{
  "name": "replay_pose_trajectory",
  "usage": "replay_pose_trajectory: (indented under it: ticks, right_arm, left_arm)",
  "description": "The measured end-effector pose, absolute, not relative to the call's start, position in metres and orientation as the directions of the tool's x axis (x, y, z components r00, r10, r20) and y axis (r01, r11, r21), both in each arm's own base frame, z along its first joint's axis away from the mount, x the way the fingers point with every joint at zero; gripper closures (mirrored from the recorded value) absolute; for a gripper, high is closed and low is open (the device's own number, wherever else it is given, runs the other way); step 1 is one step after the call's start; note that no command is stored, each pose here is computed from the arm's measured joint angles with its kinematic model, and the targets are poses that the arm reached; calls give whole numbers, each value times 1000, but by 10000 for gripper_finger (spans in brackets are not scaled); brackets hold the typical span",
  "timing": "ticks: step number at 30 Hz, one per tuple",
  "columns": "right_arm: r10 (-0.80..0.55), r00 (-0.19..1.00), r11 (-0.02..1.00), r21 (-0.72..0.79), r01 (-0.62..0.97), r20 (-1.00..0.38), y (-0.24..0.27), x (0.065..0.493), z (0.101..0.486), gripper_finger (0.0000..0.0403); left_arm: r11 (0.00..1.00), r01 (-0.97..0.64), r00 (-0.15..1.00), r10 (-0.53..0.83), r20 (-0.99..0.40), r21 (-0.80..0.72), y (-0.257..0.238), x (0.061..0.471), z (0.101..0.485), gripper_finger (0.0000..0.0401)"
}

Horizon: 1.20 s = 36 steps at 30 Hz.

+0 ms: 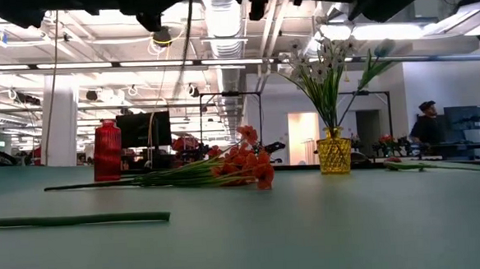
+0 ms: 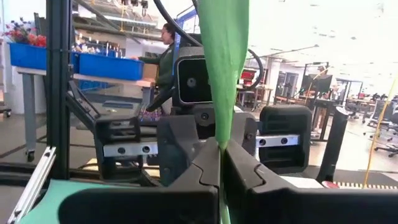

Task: Sort flowers into vase by color
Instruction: Put the white tulip into the yellow vase

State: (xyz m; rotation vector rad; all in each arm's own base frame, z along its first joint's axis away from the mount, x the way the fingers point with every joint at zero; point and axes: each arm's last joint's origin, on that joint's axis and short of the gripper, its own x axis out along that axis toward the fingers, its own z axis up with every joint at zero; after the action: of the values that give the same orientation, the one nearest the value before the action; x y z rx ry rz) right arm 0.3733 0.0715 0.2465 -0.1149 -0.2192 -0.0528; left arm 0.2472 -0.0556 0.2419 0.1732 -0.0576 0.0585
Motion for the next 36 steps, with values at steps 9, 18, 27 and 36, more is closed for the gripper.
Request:
replay_pose_trajectory:
  ticks: [9,18,27,36]
  right_arm:
    - [-63,998,989,-131,61,-9,89,332,272,376]
    - [-391,919,920,1,391,60,73,224,243,375]
    - [-600,764,783,-21,621,239,27,173,233,374]
    - [-647,711,727,-56,684,277,-10,163,215,375]
  left_arm:
    - [943,-233,969,246,-30,237,-61,236,239,215]
    - [938,-260,949,292,-117,228,-57,228,236,175]
    - [950,-259,952,282,-123,172,-48,231,235,175]
    - [961,-238,958,257,-131,141,-45,233,235,175]
